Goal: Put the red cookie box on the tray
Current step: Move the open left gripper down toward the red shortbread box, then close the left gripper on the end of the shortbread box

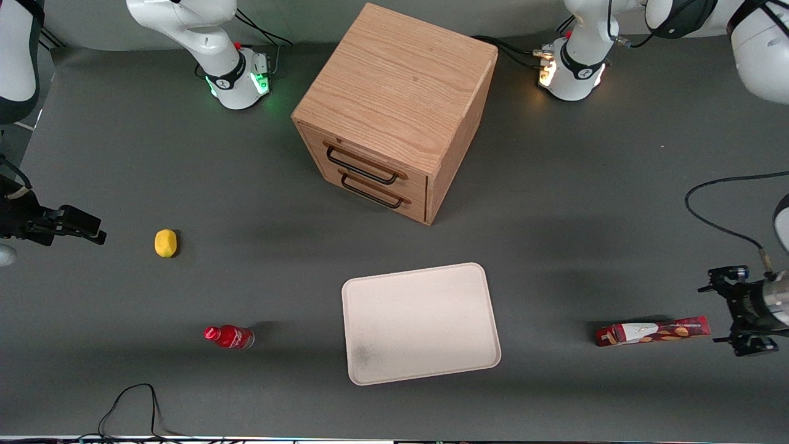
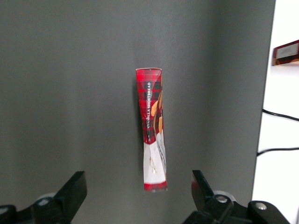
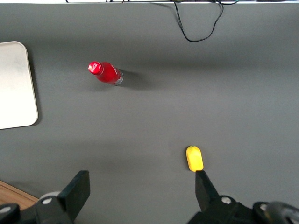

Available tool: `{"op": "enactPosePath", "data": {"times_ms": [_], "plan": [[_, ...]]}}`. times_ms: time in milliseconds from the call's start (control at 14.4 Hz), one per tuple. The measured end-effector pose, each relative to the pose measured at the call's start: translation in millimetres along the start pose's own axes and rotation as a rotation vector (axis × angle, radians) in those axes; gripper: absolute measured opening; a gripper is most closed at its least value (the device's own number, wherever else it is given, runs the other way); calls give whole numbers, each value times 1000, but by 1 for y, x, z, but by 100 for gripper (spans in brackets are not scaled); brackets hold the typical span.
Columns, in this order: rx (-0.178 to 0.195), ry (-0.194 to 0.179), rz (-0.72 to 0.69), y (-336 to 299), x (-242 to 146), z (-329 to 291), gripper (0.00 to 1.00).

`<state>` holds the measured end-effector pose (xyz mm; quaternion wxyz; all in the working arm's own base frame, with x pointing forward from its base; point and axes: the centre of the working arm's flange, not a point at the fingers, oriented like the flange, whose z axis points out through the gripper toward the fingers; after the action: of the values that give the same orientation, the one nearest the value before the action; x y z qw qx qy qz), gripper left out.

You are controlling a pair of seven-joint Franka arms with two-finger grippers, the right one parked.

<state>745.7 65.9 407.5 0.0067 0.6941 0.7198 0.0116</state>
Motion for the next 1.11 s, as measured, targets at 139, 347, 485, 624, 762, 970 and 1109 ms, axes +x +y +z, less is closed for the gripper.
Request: {"op": "enactPosePath", "data": {"times_ms": [139,347,485,624,762,970,1109], "plan": [[-14,6,2,1,0,25,100],[-50,12,5,2,0,60,100],[-74,18,8,4,0,84,100],[-97,22,12,5,0,107,100],[-114,23,13,6,0,127,100],[-128,25,15,7,0,148,100],[-127,27,17,6,0,157,100]]}}
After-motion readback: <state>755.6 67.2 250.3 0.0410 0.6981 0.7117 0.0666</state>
